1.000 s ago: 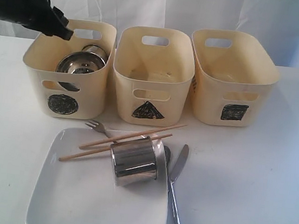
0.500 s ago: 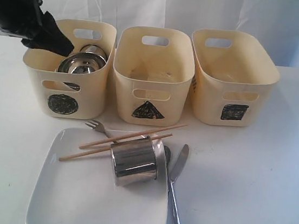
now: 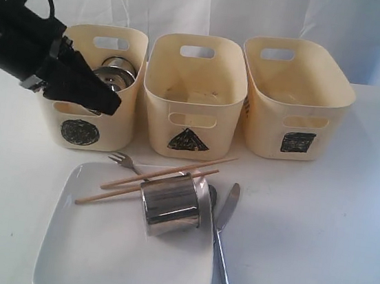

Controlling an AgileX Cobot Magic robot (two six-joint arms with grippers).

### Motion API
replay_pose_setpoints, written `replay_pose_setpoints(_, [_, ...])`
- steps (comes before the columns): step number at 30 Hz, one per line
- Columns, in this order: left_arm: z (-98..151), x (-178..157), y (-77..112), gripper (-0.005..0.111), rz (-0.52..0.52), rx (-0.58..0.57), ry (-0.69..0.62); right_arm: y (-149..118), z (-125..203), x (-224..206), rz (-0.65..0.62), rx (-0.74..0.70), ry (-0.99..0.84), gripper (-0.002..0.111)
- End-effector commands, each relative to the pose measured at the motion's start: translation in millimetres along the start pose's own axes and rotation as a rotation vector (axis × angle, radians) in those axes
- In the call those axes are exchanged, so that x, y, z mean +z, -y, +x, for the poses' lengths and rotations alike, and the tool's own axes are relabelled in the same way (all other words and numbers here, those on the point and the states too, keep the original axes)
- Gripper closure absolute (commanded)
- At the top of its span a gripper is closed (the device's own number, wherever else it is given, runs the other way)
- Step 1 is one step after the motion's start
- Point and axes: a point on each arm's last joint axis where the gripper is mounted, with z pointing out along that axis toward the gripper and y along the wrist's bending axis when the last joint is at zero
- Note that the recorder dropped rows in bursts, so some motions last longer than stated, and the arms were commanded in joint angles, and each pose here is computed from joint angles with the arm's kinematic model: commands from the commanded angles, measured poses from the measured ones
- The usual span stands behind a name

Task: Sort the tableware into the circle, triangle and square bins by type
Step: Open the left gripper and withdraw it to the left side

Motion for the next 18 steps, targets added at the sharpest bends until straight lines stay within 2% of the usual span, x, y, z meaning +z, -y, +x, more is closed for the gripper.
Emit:
replay_pose_setpoints(1, [15.0, 8.2, 2.0, 0.089, 0.057, -0.088, -0.013, 0.4, 0.2, 0.2, 0.001, -0.008, 0.015, 0.108])
replay_pose_setpoints(2, [19.8, 10.2, 2.2, 0.101, 0.063, -0.100, -0.023, 0.4, 0.2, 0.2, 0.001, -0.008, 0.015, 0.108])
replay_pose_setpoints(3, [25.1, 12.3, 2.4, 0.106, 0.069, -0.115, -0.034, 0.4, 0.2, 0.2, 0.001, -0.008, 0.015, 0.108])
replay_pose_setpoints(6, [37.7, 15.4, 4.7, 0.107, 0.042, -0.165, 0.000, 0.4, 0.2, 0.2, 0.001, -0.008, 0.015, 0.108])
replay_pose_setpoints(10, [51.4, 12.6, 7.5, 0.107, -0.087, -0.203, 0.123, 0.4, 0.2, 0.2, 0.001, -0.008, 0.015, 0.108])
replay_pose_setpoints(18, [84.2, -8.9, 44.1, 0.107, -0.212, -0.117, 0.313, 0.4, 0.2, 0.2, 0.001, -0.008, 0.015, 0.108])
